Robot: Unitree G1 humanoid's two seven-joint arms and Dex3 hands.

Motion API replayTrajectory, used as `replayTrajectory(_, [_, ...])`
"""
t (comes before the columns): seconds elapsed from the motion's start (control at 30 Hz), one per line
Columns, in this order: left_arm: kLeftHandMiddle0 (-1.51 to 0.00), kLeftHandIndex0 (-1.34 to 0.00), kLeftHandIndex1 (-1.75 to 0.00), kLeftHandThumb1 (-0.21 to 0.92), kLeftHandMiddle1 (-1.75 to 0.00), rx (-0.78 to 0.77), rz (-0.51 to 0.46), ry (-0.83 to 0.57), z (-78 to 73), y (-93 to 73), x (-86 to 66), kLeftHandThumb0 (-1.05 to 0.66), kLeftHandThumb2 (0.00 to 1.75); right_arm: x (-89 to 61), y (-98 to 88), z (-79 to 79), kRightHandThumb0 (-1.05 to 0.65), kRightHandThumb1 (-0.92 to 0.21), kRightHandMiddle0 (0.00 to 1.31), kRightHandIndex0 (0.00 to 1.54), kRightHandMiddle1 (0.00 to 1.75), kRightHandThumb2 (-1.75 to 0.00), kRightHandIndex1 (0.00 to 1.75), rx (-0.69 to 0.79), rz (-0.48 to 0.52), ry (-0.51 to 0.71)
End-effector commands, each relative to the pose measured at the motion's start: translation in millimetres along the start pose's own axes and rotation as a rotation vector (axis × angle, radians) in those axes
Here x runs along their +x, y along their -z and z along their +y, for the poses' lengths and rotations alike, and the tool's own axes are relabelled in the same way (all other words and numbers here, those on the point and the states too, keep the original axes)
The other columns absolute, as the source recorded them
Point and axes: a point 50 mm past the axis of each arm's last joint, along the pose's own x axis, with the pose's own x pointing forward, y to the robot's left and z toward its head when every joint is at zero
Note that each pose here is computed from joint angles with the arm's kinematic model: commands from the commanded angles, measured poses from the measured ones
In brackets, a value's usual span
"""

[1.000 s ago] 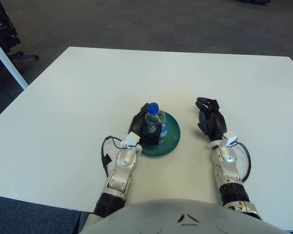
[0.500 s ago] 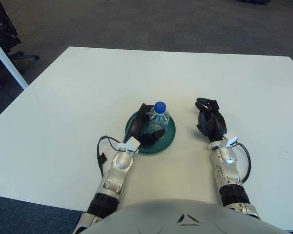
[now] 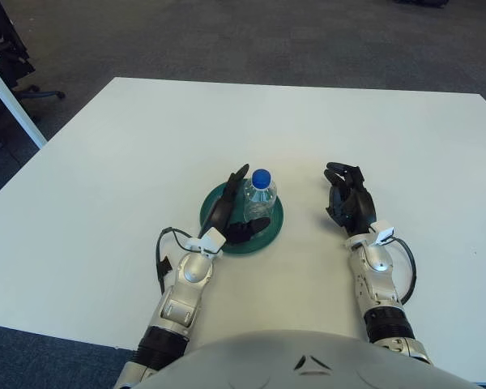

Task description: Put the bottle into the plate.

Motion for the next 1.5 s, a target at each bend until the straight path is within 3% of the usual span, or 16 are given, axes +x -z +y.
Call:
replayTrajectory(0.0, [0.0,0.0,0.0,0.92,0.0,0.014,-0.022,0.01,6.2,0.4,1.5,-1.05,0.22,-27.3,37.4,-0.9,-0.38,-0.81,0.03,0.55,1.16,-0.68,0.64,0.053,0.2,0.046])
replayTrajectory(0.2, [0.0,0.0,0.0,0.92,0.0,0.025,-0.038,-0.012,9.0,0.3,2.3,-1.05,0.31,-27.2,38.0,-1.0,-0.41,-0.82,0.05,0.54,1.14,-0.67,0.63,0.052,0.202,0.053])
replayTrajectory(0.4, [0.0,0.0,0.0,0.92,0.0,-0.016,-0.076,-0.102,10.3,1.1,5.2,-1.05,0.52,-26.3,38.7,-1.6,-0.42,-0.83,0.06,0.53,1.16,-0.65,0.61,0.046,0.207,0.057])
replayTrajectory(0.53, [0.0,0.0,0.0,0.92,0.0,-0.102,-0.039,-0.158,9.0,12.6,10.5,-1.05,0.66,-25.7,39.3,-1.2,-0.42,-0.83,0.03,0.52,1.18,-0.63,0.62,0.044,0.212,0.051])
replayTrajectory(0.87, [0.0,0.0,0.0,0.92,0.0,-0.109,-0.155,-0.208,12.9,17.1,10.5,-1.05,0.83,-24.5,40.2,-1.8,-0.4,-0.83,0.03,0.56,1.17,-0.62,0.62,0.051,0.201,0.058])
replayTrajectory(1.27, [-0.05,-0.01,0.0,0.92,-0.02,-0.139,-0.324,-0.241,16.1,8.8,7.1,-1.05,0.95,-22.6,41.6,-1.9,-0.41,-0.8,0.0,0.54,1.22,-0.68,0.65,0.048,0.204,0.042])
replayTrajectory(1.4, [-0.13,-0.1,-0.05,0.92,-0.05,-0.161,-0.334,-0.317,18.4,7.2,2.5,-1.05,1.0,-21.7,41.5,-1.8,-0.41,-0.8,0.01,0.55,1.22,-0.68,0.65,0.056,0.203,0.04])
replayTrajectory(1.47, [-0.3,-0.14,-0.36,0.92,-0.03,-0.165,-0.327,-0.352,24.0,6.4,0.2,-1.05,1.02,-21.3,41.5,-1.8,-0.41,-0.8,0.03,0.55,1.21,-0.67,0.65,0.061,0.203,0.041])
